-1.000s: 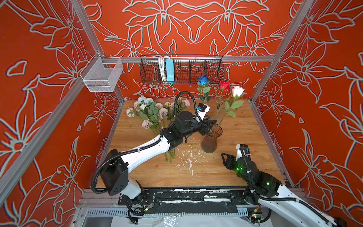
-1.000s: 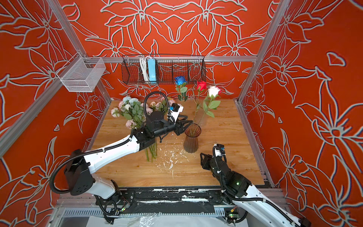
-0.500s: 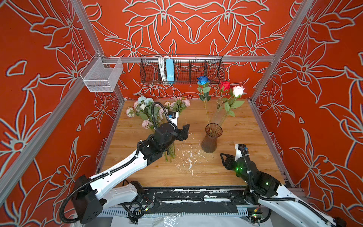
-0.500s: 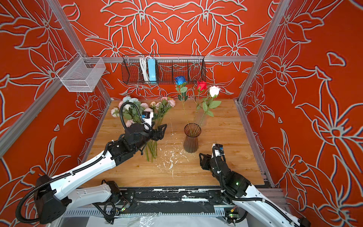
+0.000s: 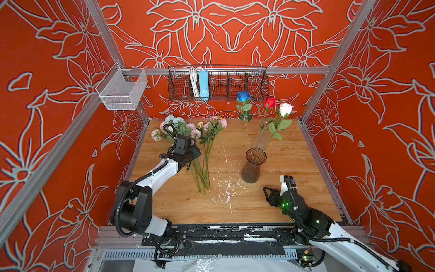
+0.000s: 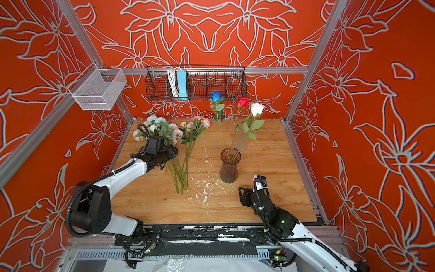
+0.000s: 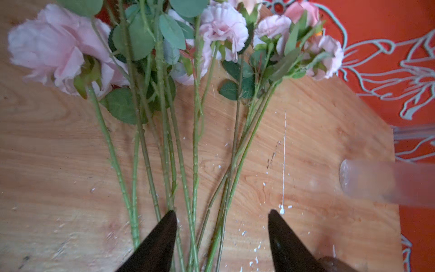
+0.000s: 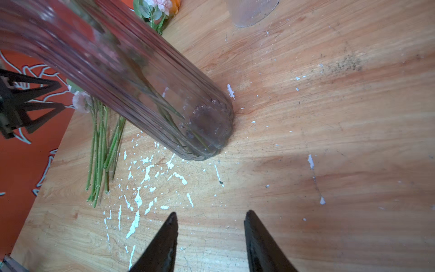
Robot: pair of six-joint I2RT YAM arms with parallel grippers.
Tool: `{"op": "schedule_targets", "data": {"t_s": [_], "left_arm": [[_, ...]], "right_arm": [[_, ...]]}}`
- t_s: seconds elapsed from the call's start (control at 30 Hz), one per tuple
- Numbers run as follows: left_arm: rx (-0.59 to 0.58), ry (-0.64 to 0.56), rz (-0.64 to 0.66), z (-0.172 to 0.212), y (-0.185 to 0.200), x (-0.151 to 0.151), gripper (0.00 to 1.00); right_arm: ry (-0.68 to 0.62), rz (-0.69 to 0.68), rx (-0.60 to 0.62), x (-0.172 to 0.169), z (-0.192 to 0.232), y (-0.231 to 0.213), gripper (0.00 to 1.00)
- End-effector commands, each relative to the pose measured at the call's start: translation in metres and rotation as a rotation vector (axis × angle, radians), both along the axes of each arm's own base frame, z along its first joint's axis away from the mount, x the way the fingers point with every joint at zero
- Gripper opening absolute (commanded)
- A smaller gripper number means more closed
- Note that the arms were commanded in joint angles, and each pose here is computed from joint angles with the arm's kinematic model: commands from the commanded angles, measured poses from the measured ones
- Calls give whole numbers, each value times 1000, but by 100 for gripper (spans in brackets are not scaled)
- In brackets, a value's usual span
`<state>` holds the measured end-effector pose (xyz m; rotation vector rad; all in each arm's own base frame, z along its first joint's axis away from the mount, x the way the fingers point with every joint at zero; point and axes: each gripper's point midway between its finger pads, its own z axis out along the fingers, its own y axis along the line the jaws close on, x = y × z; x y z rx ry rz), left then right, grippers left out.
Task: Arrange the flowers into the vase
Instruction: 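Move left gripper back to the bunch and grasp a stem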
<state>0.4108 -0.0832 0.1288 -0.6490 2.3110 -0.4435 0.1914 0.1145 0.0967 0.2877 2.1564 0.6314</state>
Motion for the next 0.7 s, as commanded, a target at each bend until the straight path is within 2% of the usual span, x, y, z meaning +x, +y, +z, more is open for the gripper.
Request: {"op": "schedule_targets", "data": {"t_s": [0.0,0.17,0.47,0.67], "left_arm": [[43,32,27,-2,9,24,45],[141,138,-32,-20,7,56,33],[169,220,-162,-49,-21,91,35],[228,285,-201,-75,-32,98,37]], "right_arm": [[8,-21,1,0,-6,-3,44],[12,-23,-6,0,-9,-4,40],[13,-26,-36,2,-12,-6,40],[21,-23,-51,4,-14,-4,40]]}}
